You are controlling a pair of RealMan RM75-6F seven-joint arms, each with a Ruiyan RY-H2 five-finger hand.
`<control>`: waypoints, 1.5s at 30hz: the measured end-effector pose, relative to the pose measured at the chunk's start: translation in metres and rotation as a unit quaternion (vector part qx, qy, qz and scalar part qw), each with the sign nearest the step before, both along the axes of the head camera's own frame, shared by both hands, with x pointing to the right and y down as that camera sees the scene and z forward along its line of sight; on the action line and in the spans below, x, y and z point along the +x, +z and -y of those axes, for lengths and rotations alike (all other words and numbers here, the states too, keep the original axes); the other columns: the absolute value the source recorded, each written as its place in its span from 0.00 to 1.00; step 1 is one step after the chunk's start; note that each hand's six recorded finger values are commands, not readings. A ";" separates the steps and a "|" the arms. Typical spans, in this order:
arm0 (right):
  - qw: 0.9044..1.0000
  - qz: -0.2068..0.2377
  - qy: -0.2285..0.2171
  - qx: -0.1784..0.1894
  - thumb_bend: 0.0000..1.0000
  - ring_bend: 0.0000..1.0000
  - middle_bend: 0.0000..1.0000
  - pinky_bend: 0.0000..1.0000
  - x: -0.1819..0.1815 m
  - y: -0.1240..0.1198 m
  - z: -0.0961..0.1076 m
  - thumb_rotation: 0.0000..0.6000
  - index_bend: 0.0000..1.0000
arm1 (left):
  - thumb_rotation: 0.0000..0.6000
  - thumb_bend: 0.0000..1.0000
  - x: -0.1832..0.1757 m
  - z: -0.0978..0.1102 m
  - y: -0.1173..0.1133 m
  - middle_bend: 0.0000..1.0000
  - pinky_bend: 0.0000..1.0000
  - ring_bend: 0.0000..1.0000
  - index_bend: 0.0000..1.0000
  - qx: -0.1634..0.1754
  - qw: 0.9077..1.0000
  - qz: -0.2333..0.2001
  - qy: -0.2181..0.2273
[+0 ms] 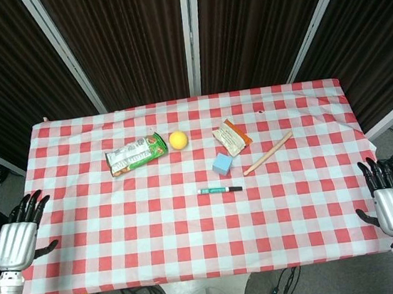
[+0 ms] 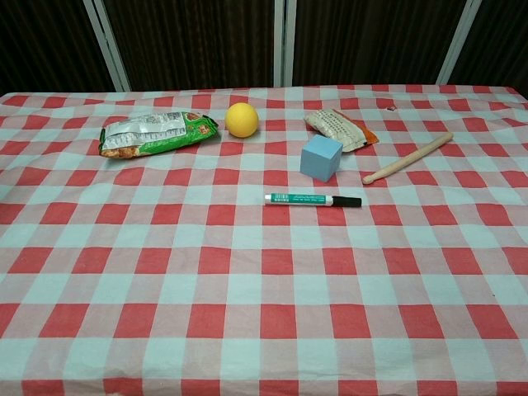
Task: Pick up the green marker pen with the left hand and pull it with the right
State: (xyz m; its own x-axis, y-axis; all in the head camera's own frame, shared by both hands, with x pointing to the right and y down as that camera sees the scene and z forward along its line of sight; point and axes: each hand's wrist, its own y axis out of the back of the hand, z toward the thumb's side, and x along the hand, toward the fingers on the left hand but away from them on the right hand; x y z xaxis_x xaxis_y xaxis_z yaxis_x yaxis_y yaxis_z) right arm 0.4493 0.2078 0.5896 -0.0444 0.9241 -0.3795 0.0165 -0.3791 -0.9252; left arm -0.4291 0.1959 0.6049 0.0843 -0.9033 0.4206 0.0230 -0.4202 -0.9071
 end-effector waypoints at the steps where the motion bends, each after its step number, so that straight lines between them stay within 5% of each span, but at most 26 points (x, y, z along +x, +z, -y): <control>1: 1.000 0.001 0.000 0.000 0.03 0.00 0.00 0.00 0.000 0.001 0.000 1.00 0.00 | 1.00 0.00 0.000 0.000 0.000 0.02 0.18 0.03 0.08 0.000 1.000 0.001 0.002; 12: 1.000 0.010 -0.002 0.002 0.03 0.00 0.00 0.00 -0.004 -0.001 0.005 1.00 0.00 | 1.00 0.00 -0.001 0.007 0.000 0.07 0.18 0.03 0.08 -0.012 1.000 0.001 -0.013; 26: 0.999 0.007 -0.035 0.021 0.03 0.00 0.00 0.01 -0.021 -0.019 0.028 1.00 0.00 | 1.00 0.00 0.019 0.033 -0.004 0.16 0.28 0.08 0.11 0.022 1.000 -0.015 -0.012; 32: 0.999 0.011 -0.044 0.014 0.03 0.00 0.00 0.01 -0.030 -0.013 0.032 1.00 0.00 | 1.00 0.00 0.057 0.057 0.016 0.18 0.33 0.13 0.17 -0.008 0.999 -0.036 0.018; 45: 0.999 0.004 -0.040 0.000 0.03 0.00 0.00 0.01 -0.030 -0.004 0.032 1.00 0.00 | 1.00 0.00 0.203 0.109 0.067 0.33 0.50 0.33 0.30 -0.033 0.988 -0.112 0.104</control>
State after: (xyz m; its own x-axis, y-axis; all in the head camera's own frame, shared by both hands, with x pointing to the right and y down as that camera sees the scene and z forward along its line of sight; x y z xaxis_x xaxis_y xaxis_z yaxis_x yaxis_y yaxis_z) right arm 0.4190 0.1759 0.5852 0.0331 0.9245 -0.3797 -0.0068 -0.3797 -0.9251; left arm -0.2263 0.0868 0.6719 0.3631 -0.8281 0.4271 -0.0832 -0.4854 -0.8703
